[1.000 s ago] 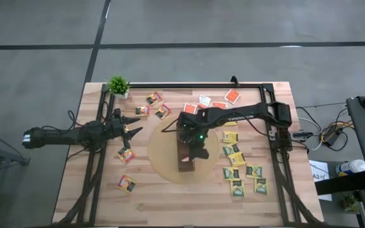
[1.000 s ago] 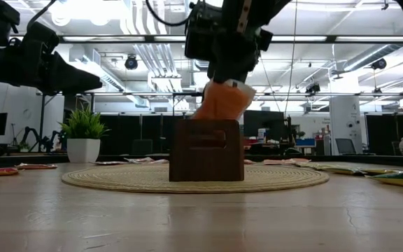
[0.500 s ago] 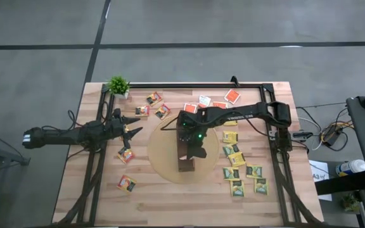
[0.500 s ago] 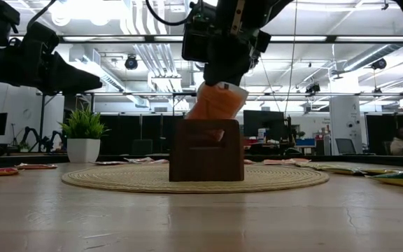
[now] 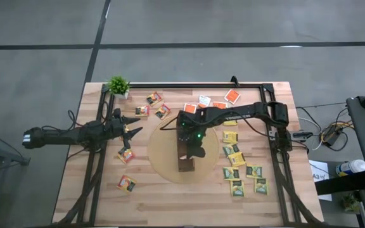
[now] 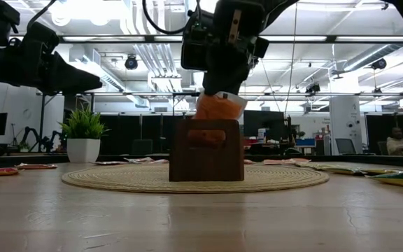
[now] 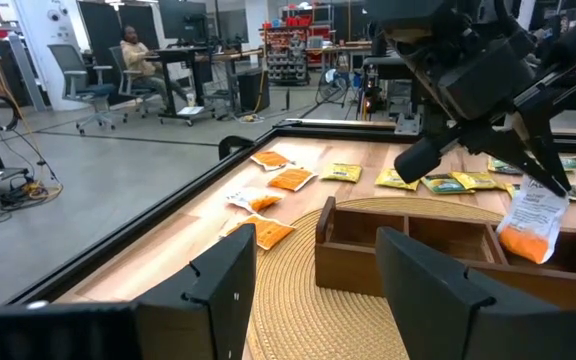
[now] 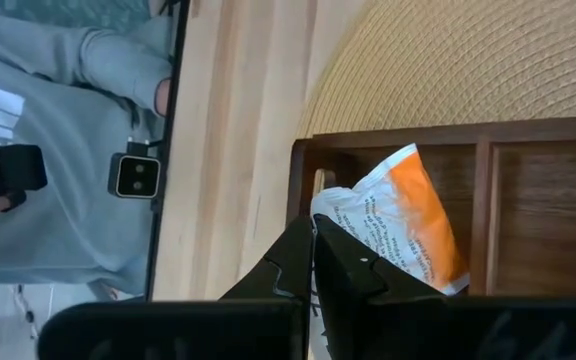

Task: Pick & Place Tea
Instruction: Put the white tea bag into the bottom section of the wooden organizer

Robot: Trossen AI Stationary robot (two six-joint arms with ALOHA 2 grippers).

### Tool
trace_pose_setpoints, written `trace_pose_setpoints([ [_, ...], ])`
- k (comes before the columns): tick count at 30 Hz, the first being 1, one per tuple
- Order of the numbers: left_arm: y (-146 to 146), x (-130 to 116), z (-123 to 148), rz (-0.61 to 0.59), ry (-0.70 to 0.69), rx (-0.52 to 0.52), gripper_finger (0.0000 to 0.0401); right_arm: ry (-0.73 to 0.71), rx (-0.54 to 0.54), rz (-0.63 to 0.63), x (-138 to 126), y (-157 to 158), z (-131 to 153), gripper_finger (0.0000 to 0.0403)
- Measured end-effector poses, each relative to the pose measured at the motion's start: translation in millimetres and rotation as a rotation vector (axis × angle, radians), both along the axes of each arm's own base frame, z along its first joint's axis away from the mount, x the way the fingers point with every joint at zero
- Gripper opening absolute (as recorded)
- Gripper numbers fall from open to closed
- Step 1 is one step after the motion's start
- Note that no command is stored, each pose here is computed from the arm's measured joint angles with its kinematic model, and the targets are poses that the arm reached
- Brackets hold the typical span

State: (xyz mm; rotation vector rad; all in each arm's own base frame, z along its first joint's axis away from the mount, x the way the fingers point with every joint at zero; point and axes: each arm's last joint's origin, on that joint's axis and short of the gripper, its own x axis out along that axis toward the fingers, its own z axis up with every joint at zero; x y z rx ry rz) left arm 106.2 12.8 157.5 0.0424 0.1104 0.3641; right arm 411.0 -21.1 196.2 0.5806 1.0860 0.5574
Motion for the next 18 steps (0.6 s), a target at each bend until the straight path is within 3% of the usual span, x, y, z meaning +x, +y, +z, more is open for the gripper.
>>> trace_pose_setpoints([
  [7, 0.0, 0.0, 0.0, -0.001, 0.0, 0.0, 0.0202, -0.021, -0.011, 0.025, -0.4, 0.2, -0.1, 0.0018],
  [18, -0.1, 0.0, 0.0, -0.001, 0.0, 0.0, 0.0202, 0.005, 0.001, 0.002, -0.7, -0.2, -0.1, 0.0105],
])
